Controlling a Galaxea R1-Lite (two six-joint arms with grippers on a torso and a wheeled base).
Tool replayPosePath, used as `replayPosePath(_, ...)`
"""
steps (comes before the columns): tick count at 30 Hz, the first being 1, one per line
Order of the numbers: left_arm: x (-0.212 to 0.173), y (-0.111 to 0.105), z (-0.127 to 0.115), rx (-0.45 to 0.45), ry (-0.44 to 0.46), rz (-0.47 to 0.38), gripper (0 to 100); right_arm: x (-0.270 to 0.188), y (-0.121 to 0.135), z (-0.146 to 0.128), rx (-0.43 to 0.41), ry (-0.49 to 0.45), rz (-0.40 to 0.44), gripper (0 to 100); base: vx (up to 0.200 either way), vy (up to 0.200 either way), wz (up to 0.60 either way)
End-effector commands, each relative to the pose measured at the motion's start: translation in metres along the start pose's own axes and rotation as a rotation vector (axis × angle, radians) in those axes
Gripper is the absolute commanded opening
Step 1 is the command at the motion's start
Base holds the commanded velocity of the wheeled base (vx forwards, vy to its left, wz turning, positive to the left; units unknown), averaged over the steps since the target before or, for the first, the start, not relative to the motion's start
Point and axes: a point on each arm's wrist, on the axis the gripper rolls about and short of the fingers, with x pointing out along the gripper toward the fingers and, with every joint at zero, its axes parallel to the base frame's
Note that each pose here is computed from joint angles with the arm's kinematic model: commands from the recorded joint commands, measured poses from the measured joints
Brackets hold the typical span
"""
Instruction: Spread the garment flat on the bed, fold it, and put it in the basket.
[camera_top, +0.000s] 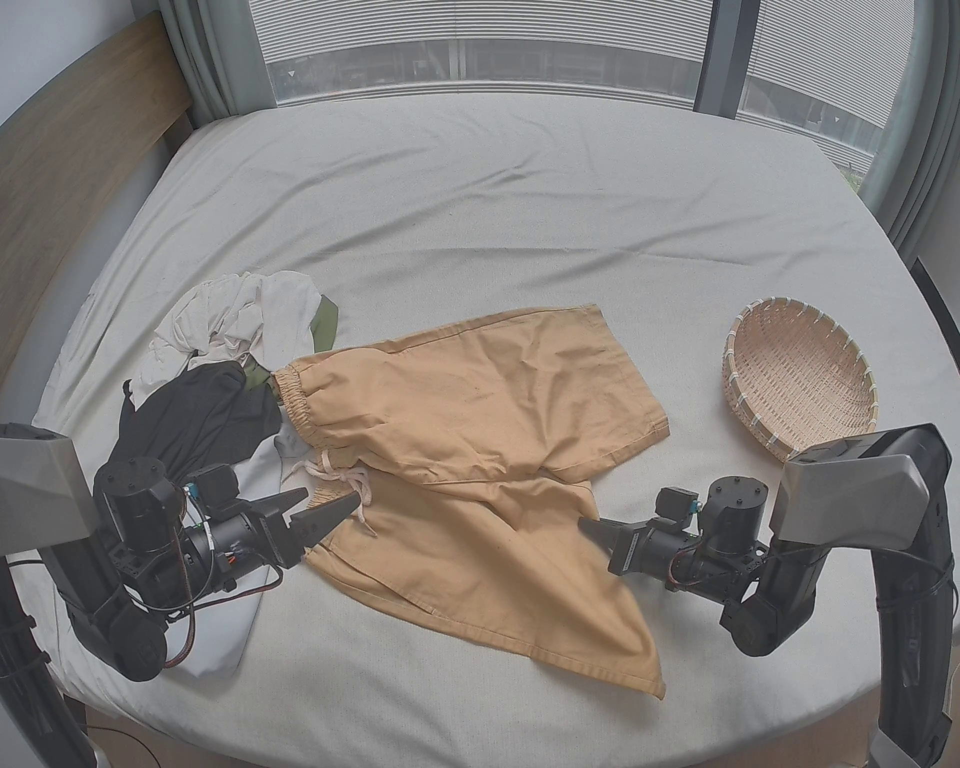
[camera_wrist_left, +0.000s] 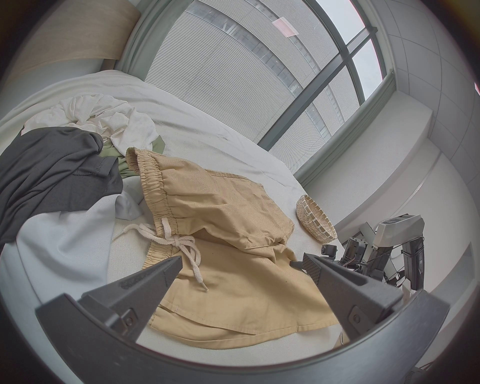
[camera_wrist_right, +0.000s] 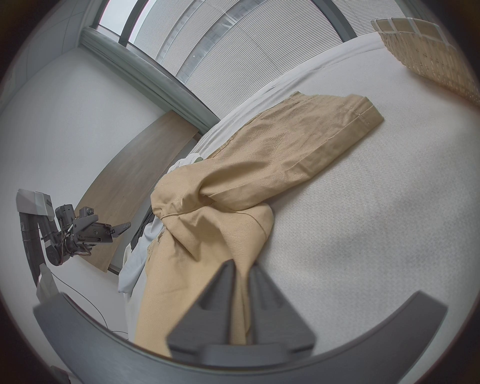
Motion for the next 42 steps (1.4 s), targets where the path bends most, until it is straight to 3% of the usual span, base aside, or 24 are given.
replayPosePath(1, -0.001, 0.0, -0.001, -0.003, 0.004, 0.002, 100, -0.002, 0.002, 0.004, -0.003, -0.012, 0.002, 0, 0.0, 0.0, 0.0)
replayPosePath(8, -0.003, 0.0, -0.002, -0.006, 0.009, 0.005, 100, -0.042, 0.023, 0.041, -0.027, -0.107, -0.04, 0, 0.0, 0.0, 0.0)
replayPosePath(12, -0.003, -0.001, -0.002, -0.006, 0.009, 0.004, 100, -0.048, 0.028, 0.043, -0.033, -0.108, -0.036, 0, 0.0, 0.0, 0.0)
replayPosePath(24, -0.004, 0.0, -0.006, -0.01, 0.023, 0.01, 100, -0.03, 0.041, 0.021, -0.139, -0.04, 0.016, 0, 0.0, 0.0, 0.0)
replayPosePath(31, -0.004, 0.0, -0.006, -0.01, 0.026, 0.01, 100, -0.011, 0.055, 0.012, -0.157, -0.034, 0.077, 0, 0.0, 0.0, 0.0)
replayPosePath(38, -0.006, 0.0, -0.009, -0.015, 0.036, 0.014, 100, 0.004, 0.065, -0.017, -0.159, 0.045, 0.122, 0, 0.0, 0.0, 0.0)
replayPosePath(39, -0.006, 0.0, -0.008, -0.015, 0.035, 0.013, 100, 0.004, 0.065, -0.018, -0.158, 0.044, 0.123, 100, 0.0, 0.0, 0.0)
replayPosePath(42, -0.006, 0.001, -0.009, -0.016, 0.037, 0.016, 100, 0.001, 0.066, -0.015, -0.151, 0.041, 0.119, 100, 0.0, 0.0, 0.0)
